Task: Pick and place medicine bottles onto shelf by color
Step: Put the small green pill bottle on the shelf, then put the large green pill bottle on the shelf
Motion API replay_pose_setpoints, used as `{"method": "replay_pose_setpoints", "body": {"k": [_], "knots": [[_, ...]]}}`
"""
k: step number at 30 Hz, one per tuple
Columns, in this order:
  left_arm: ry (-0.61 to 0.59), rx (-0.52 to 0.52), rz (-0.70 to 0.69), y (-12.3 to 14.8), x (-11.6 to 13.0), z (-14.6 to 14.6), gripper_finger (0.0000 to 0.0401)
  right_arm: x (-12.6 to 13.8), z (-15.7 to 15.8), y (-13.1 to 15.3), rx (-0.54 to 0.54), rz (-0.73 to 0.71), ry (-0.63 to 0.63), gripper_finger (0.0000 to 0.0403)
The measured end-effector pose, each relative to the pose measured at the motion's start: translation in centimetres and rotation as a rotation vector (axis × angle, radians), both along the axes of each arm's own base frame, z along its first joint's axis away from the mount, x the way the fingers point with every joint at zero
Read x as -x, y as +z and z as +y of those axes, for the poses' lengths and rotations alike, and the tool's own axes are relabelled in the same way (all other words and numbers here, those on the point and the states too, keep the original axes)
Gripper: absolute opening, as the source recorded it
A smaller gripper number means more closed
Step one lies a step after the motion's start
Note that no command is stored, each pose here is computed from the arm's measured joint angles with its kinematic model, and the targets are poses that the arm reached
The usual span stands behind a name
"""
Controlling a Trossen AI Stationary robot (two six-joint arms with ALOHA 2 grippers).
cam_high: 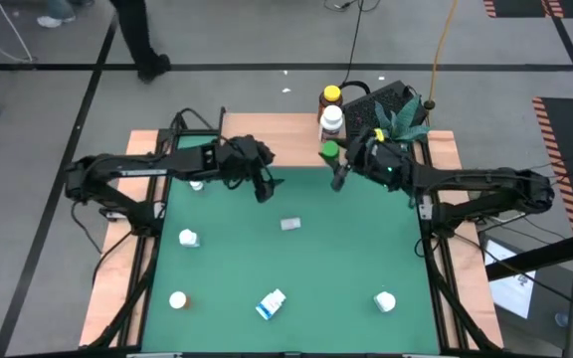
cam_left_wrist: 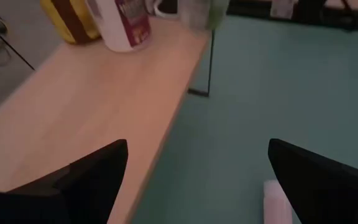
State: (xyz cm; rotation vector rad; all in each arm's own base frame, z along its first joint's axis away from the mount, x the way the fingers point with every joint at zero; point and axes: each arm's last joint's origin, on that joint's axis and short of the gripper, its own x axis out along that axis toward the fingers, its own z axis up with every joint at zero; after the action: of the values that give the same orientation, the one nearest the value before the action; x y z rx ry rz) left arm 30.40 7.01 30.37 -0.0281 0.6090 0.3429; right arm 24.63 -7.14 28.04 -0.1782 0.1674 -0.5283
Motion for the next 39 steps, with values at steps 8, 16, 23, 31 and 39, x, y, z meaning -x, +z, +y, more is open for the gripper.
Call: {"method": "replay_pose_setpoints", "body": {"k": [8, 16, 23, 31, 39], "knots": [[0.012, -0.016, -0.038, 0.4, 1.7, -0.5, 0.039, -0.3, -2.7, -1.9, -0.055, -0.022, -0.052, 0.0201], [0.012, -0.012, -0.033, 0.3, 1.8, -0.6, 0.039, 0.4, -3.4, -4.2, -0.067, -0.075, -0.083, 0.0201], [0.01, -0.012, -0.033, 0.3, 1.7, -0.7, 0.039, 0.6, -3.8, -4.2, -0.107, -0.098, 0.001, 0.0223], [0.033, 0.015, -0.018, 0.1, 1.9, -0.7, 0.039, 1.0, -4.3, -3.9, -0.105, -0.106, -0.012, 0.0265], [0.173, -0.016, 0.056, 0.1, 3.1, -2.6, 0.039, 2.7, -2.1, -0.7, -0.035, -0.194, 0.051, 0.0271]]}}
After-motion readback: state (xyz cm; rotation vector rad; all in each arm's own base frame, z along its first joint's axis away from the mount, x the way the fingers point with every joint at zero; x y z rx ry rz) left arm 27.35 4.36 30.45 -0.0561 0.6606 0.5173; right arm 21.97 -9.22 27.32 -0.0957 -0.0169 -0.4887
